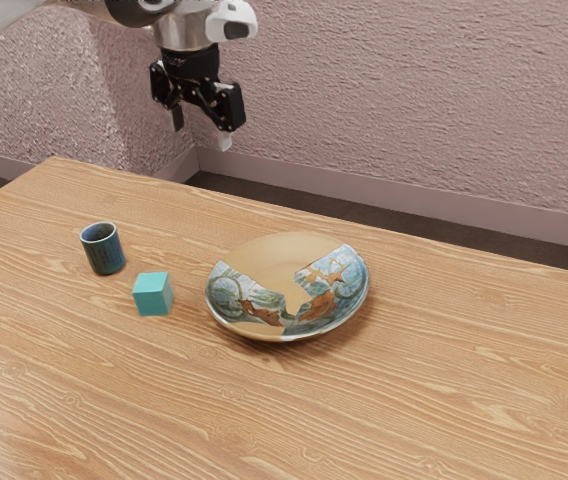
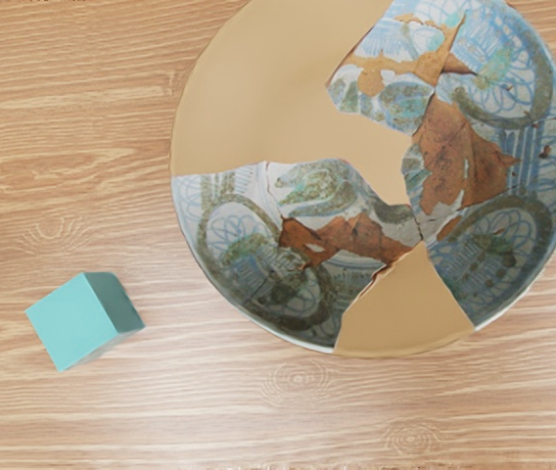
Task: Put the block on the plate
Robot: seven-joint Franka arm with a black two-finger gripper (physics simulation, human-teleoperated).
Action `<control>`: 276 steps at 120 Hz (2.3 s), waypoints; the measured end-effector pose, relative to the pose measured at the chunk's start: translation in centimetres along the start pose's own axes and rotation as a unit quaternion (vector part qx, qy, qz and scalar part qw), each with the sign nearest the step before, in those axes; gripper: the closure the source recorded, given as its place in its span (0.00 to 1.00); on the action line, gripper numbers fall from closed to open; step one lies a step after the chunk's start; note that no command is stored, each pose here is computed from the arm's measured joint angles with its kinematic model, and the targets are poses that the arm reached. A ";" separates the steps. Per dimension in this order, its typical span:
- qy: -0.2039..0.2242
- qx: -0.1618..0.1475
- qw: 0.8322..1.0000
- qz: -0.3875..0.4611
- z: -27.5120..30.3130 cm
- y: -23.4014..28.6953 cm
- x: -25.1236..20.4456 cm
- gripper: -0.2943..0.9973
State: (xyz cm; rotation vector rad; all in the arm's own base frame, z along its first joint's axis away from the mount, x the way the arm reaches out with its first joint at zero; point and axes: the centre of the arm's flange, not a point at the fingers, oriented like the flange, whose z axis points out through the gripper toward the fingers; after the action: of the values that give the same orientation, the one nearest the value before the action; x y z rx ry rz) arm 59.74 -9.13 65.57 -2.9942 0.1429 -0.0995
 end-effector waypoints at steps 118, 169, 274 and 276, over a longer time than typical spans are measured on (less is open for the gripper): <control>-0.105 -0.071 0.979 -0.160 35.2 -16.8 0.3 0.23; -0.088 -0.091 0.972 -0.200 39.2 -19.3 -1.1 0.23; -0.056 -0.074 0.972 -0.214 42.4 -19.2 -1.0 0.36; -0.056 -0.074 0.972 -0.214 42.4 -19.2 -1.0 0.37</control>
State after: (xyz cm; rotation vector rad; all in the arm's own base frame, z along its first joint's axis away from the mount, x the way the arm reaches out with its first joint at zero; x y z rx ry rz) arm 63.57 15.75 26.40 -3.1142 -0.5331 0.0390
